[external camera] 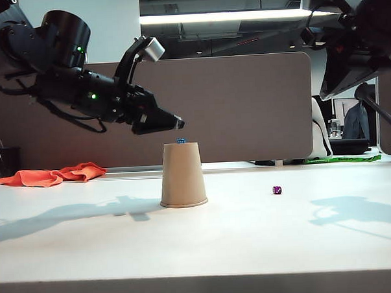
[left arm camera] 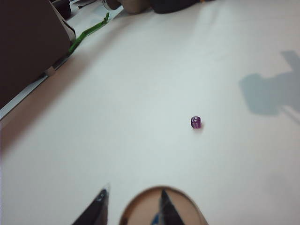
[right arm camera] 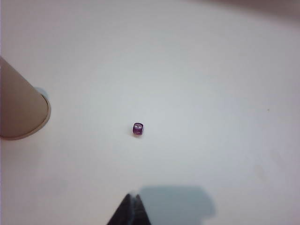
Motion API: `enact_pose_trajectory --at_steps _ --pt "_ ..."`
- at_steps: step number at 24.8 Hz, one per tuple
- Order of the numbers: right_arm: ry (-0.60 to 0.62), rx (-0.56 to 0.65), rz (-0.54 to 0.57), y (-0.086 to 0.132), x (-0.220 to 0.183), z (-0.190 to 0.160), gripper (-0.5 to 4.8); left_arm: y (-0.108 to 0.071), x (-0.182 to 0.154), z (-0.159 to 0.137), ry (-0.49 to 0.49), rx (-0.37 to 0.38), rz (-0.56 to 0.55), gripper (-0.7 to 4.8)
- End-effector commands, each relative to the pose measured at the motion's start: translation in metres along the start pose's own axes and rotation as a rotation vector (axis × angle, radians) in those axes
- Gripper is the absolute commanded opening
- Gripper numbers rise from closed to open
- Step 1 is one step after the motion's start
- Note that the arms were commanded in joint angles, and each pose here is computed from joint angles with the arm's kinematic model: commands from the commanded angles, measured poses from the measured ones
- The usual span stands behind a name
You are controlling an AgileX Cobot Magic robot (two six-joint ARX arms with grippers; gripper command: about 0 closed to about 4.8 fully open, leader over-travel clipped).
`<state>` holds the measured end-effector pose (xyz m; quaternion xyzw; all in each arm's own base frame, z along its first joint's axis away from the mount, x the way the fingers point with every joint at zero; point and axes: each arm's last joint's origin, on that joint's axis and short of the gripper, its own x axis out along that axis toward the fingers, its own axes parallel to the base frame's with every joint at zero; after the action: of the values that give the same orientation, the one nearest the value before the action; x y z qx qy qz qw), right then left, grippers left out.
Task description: Throw the dice onto the paper cup, compare its value with the values of the other dice on the table, place the die with the higher value on the paper cup, and take no action if both dice have the same value.
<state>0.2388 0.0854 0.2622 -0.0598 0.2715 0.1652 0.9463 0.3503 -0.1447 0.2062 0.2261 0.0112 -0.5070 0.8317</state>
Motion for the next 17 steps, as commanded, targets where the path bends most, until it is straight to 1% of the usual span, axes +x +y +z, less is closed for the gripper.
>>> enact_pose_trajectory --at_steps 1,4,11,17 --pt "-0.017 -0.004 0.001 0.0002 -0.0013 0.0031 0.00 0.0054 0.0020 0.0062 -0.026 -0.014 -0.015 1.39" --pt "-0.018 -0.004 0.000 0.0002 -0.0014 0.0032 0.00 0.0064 0.0024 0.0074 -0.023 -0.021 -0.025 1.39" --pt "-0.021 -0.004 0.000 0.0002 -0.0014 0.0035 0.00 0.0002 0.0021 0.0023 -0.006 -0.081 -0.124 1.39" --pt "-0.036 -0.003 -0.003 0.0001 -0.0014 0.0049 0.00 -0.0001 0.0021 0.0018 -0.003 -0.085 -0.128 1.39"
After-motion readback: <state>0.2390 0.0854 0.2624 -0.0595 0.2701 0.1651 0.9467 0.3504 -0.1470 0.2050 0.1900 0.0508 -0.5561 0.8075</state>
